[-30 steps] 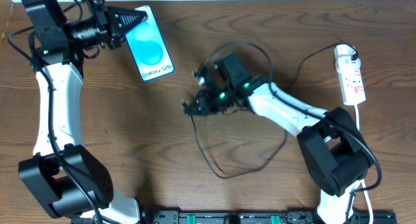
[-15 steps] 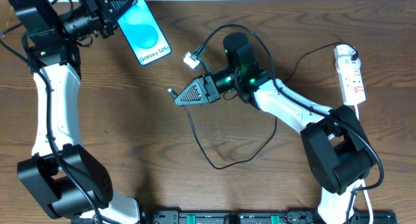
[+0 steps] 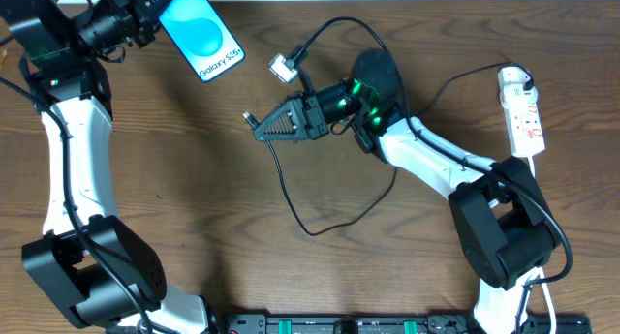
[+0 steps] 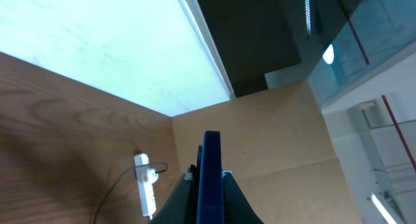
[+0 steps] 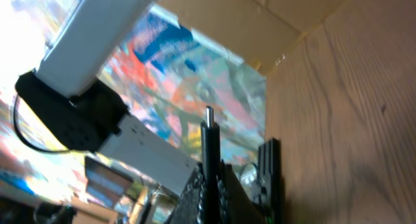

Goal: Plug charger to phone and switch on socket

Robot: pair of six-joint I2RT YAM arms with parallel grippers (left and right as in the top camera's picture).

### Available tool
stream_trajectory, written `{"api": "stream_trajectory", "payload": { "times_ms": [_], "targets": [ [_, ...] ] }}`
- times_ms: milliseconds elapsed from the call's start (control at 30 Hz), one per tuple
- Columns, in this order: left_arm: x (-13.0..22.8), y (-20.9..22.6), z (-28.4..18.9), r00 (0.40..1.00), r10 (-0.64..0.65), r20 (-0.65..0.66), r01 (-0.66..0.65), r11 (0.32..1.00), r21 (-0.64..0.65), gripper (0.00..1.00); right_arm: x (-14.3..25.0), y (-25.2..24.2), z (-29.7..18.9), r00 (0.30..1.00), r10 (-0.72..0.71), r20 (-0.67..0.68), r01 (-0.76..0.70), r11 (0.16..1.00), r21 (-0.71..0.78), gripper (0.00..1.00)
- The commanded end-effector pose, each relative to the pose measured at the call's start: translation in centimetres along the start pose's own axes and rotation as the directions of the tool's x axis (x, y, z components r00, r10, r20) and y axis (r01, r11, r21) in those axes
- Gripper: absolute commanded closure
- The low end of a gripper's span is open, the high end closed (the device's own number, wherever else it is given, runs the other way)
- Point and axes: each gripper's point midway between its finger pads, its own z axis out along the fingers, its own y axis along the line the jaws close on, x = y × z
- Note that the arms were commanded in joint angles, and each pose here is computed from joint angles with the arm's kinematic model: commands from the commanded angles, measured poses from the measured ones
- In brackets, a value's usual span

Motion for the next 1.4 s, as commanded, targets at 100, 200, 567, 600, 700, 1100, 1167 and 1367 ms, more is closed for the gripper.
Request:
{"api": "stream_trajectory", "payload": {
  "times_ms": [100,200,567,600,700,1100,1167,1367],
  "targets": [
    [-0.1,-0.7,0.0,1.0,-0.019,-0.001,0.019,1.0,0.009,0.93,-2.2,1.9,-0.8,0.994,0.061,0.087,-0.059,0.998,-0.017,0.99],
    [0.2,-0.8,0.0,1.0,-0.019,-0.016,0.019,1.0,0.013,0.93,-2.5,2.5,-0.9,0.994,0.041,0.105,-0.038,0.999,-0.028,0.99],
    [2.4,-1.5,2.3,0.995,-0.007,-0.096,0.011,0.999,0.039,0.93,-2.9,2.5,-1.2,0.992,0.042,0.121,-0.039,0.999,-0.025,0.99],
    [2.6,-1.5,2.5,0.995,-0.001,-0.101,0.005,0.999,0.041,0.93,-2.9,2.5,-1.3,0.992,0.042,0.122,-0.039,0.999,-0.024,0.99],
    [2.8,-1.6,2.8,0.994,0.022,-0.108,-0.017,0.999,0.046,0.93,-3.0,2.4,-1.6,0.991,0.041,0.128,-0.039,0.999,-0.021,0.99],
    [2.9,-1.5,2.9,0.993,0.049,-0.11,-0.044,0.998,0.048,0.93,-3.3,2.8,-1.8,0.99,0.0,0.144,0.003,1.0,-0.023,0.99],
    [3.0,-1.5,2.9,0.992,0.048,-0.113,-0.042,0.998,0.049,0.93,-3.3,2.8,-1.8,0.989,0.0,0.146,0.003,1.0,-0.023,0.99],
    [3.4,-1.7,3.1,0.99,0.049,-0.133,-0.042,0.998,0.056,0.93,-3.4,2.8,-1.8,0.989,0.0,0.147,0.004,1.0,-0.023,0.99]
  ]
}}
